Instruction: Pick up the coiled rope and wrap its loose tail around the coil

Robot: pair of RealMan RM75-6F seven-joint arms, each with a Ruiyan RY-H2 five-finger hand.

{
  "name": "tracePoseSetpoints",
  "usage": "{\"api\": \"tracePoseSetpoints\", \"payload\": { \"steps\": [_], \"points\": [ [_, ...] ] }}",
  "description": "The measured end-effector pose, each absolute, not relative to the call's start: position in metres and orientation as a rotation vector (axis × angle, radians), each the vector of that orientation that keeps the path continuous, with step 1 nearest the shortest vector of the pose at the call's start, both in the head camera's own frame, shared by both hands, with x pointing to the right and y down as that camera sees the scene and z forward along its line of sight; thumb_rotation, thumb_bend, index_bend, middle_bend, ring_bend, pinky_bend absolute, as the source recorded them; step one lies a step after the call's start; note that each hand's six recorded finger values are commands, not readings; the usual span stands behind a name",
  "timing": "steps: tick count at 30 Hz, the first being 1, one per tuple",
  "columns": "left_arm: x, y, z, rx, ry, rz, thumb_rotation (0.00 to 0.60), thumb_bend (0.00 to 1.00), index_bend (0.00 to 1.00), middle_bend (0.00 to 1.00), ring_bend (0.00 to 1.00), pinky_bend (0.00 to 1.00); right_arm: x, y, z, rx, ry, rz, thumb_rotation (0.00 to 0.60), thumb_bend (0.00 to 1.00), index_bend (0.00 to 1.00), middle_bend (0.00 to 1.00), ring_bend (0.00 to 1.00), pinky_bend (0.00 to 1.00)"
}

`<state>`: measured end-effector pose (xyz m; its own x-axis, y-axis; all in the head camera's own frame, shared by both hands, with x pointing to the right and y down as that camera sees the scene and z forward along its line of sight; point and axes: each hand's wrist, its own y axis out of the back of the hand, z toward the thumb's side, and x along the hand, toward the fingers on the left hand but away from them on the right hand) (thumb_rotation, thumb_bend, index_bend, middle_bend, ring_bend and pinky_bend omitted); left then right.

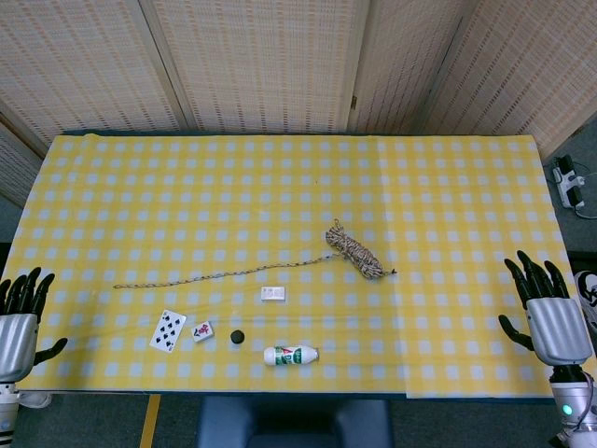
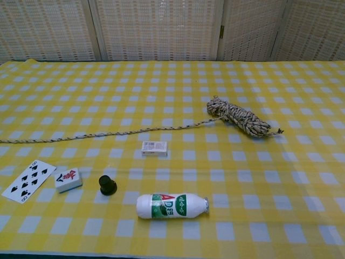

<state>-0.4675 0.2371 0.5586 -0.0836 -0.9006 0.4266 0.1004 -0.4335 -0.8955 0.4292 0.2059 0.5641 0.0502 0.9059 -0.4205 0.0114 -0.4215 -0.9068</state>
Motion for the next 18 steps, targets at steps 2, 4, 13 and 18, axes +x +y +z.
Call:
{"api": "tracePoseSetpoints", "payload": {
  "steps": [2,4,13,18],
  "points": [
    [-0.467,0.237,0.56,-1.409,0.917,-1.632,0.6,0.13,0.07,0.02,0.03,0.0,0.428,0.206,0.565,-1.564,-0.95,1.473,0.6,0.32,0.0,0.0,0.11,0.0],
    [-0.467,0.237,0.561,-1.41,0.913,-1.632,0.6,0.13,0.07,0.02,0.04,0.0,0.428,0.206,0.565,-1.569,-0.95,1.472,0.6,0.32,0.0,0.0,0.11,0.0],
    [-0.466,0.236,0.56,-1.407,0.924,-1.621,0.6,0.13,0.07,0.02,0.04,0.0,0.421,0.203,0.568,-1.607,-0.924,1.468,0.6,0.32,0.0,0.03,0.13,0.0],
    [-0.466,0.237,0.558,-1.405,0.931,-1.613,0.6,0.13,0.08,0.02,0.04,0.0,0.411,0.198,0.572,-1.649,-0.892,1.45,0.6,0.32,0.0,0.03,0.14,0.0]
  ]
}}
